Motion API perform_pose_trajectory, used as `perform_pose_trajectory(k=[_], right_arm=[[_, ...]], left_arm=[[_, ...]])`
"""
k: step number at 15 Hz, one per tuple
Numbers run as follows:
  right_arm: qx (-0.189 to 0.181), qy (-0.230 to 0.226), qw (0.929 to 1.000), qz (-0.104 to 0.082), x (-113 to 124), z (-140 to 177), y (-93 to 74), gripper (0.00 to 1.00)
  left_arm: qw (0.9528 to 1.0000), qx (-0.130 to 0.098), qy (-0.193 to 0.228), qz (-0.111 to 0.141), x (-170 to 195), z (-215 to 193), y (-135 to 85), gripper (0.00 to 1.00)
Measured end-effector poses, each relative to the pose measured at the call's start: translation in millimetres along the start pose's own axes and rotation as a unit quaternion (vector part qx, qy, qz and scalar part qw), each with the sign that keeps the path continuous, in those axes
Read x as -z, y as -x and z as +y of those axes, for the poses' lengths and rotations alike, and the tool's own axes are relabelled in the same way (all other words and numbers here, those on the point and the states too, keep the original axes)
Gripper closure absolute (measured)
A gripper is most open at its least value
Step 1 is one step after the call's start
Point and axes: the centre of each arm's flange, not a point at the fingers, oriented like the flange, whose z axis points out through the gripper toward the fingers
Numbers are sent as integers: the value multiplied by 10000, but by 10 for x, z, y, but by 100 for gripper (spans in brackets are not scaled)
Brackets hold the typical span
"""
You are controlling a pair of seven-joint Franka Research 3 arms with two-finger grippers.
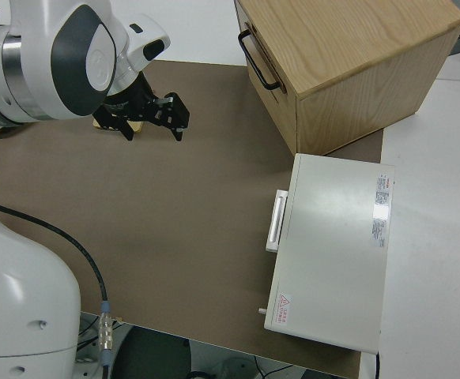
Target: Pick gray plate from table and place it on lower plate rack with left arm
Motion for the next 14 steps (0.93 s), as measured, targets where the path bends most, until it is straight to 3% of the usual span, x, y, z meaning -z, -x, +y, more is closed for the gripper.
perform_pose_trajectory(k=[3,8,14], right_arm=[[0,0,10000,0,0,0,0,1],[0,0,10000,0,0,0,0,1],[0,0,10000,0,0,0,0,1]], left_arm=[[9985,231,-490,-14,-34,-109,-16,96],[9902,871,-1090,-36,-134,-239,-69,96],[9797,1247,-1563,-107,-361,-226,-108,96]])
